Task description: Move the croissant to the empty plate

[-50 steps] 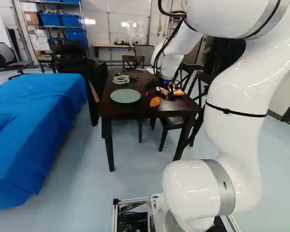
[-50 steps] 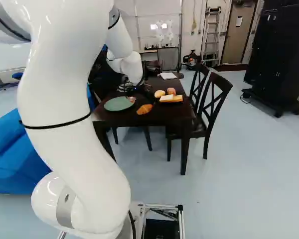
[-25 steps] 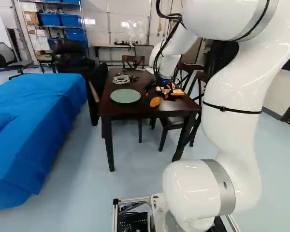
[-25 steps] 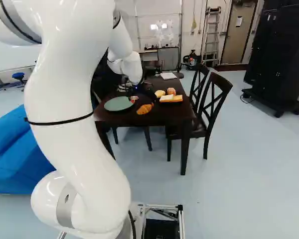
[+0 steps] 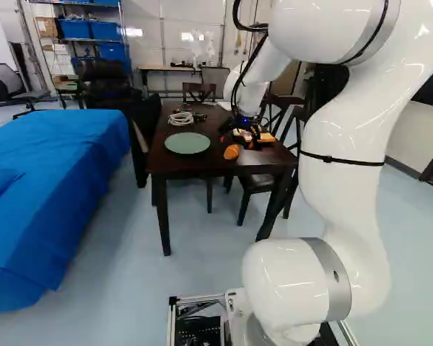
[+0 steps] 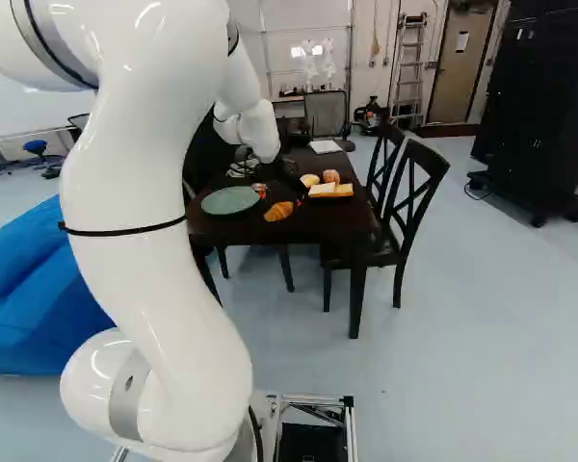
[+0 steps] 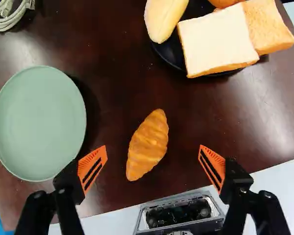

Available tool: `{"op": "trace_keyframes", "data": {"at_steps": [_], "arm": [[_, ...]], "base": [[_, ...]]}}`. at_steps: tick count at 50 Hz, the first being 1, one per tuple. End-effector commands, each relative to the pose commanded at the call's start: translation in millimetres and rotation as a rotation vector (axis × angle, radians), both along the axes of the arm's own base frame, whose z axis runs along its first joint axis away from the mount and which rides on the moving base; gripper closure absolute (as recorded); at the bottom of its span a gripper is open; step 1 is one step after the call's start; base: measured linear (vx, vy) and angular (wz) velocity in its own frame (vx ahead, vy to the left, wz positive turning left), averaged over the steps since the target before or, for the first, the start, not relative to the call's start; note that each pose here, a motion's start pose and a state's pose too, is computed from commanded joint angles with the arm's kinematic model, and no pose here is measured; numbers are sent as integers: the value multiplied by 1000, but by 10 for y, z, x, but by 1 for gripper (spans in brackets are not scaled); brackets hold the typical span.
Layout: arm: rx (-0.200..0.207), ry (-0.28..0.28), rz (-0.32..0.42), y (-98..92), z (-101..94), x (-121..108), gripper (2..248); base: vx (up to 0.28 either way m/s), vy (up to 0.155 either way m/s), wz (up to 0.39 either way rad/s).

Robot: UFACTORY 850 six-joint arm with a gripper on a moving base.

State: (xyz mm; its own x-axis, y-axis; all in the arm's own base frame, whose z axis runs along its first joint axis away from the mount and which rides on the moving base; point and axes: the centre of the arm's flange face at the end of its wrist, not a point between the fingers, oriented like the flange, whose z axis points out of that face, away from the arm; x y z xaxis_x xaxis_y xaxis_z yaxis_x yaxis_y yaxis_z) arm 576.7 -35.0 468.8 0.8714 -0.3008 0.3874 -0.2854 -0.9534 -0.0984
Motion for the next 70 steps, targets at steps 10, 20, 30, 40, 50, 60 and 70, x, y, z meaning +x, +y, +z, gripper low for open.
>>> {"op": "trace_keyframes", "data": {"at_steps": [10,20,30,40,50,60,70], "arm": [[4,23,-54,28,-9,5,3],[4,44,-104,84,-17,9,3],[-4,62,-142,163,-24,27,3],[-49,84,-93,243,-29,52,3],[-93,106,-47,323,-34,85,3],[-114,121,-51,396,-38,131,3],[-85,116,-139,404,-39,141,3]], "base": [[0,0,0],[0,0,0],[0,0,0],[0,0,0],[0,0,0],[0,0,0],[0,0,0]]}}
